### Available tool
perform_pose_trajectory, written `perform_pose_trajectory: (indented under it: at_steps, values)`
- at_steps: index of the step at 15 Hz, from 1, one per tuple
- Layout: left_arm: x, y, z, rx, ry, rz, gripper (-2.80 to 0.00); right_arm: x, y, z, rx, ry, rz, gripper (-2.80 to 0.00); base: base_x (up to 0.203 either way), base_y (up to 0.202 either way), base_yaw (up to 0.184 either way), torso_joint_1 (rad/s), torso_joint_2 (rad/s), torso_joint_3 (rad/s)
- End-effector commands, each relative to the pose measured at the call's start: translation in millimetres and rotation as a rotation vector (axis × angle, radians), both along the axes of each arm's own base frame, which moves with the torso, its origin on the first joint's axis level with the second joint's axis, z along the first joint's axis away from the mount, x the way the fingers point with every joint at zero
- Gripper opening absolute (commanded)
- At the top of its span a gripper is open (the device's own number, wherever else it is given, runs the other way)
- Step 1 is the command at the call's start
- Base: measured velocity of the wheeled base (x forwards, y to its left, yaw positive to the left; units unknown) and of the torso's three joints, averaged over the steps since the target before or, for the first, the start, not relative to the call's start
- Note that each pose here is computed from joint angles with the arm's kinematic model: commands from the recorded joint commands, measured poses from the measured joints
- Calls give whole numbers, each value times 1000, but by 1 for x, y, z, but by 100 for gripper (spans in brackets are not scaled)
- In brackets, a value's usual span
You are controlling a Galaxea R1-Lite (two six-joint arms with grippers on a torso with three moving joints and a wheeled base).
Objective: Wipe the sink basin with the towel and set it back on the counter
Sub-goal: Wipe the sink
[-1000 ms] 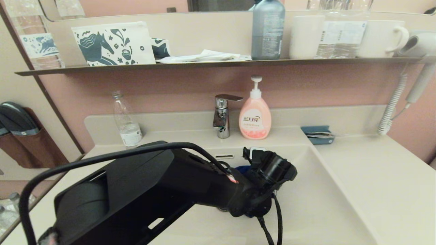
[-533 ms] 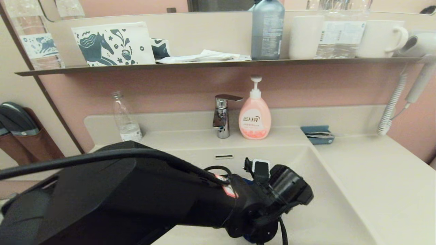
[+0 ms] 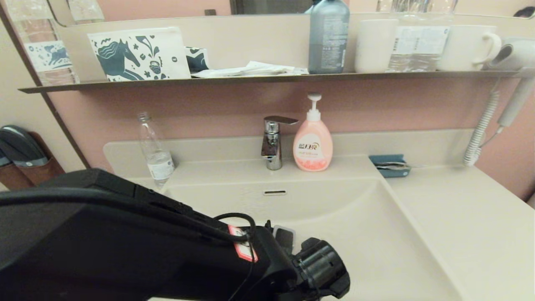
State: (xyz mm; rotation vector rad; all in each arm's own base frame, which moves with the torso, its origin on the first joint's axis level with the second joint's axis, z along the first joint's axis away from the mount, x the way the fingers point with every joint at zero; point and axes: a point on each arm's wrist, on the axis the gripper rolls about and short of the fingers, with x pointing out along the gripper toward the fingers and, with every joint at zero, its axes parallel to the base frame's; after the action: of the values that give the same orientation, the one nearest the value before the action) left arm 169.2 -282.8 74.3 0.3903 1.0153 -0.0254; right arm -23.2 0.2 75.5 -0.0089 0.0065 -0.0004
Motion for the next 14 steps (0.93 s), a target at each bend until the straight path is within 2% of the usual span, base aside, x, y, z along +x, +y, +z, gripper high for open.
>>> perform_pose_trajectory:
  at_steps: [1, 7, 14]
  values:
    - [-2, 21, 4, 67, 38, 14, -280, 0, 0, 0, 0, 3, 0, -280, 0, 0, 0, 0, 0, 0]
    - [33, 75, 14, 192, 61, 61, -280, 0, 0, 0, 0, 1, 0, -280, 0, 0, 0, 0, 0, 0]
    - [78, 133, 15, 311, 86, 203, -280, 0, 0, 0, 0, 1, 0, -280, 0, 0, 0, 0, 0, 0]
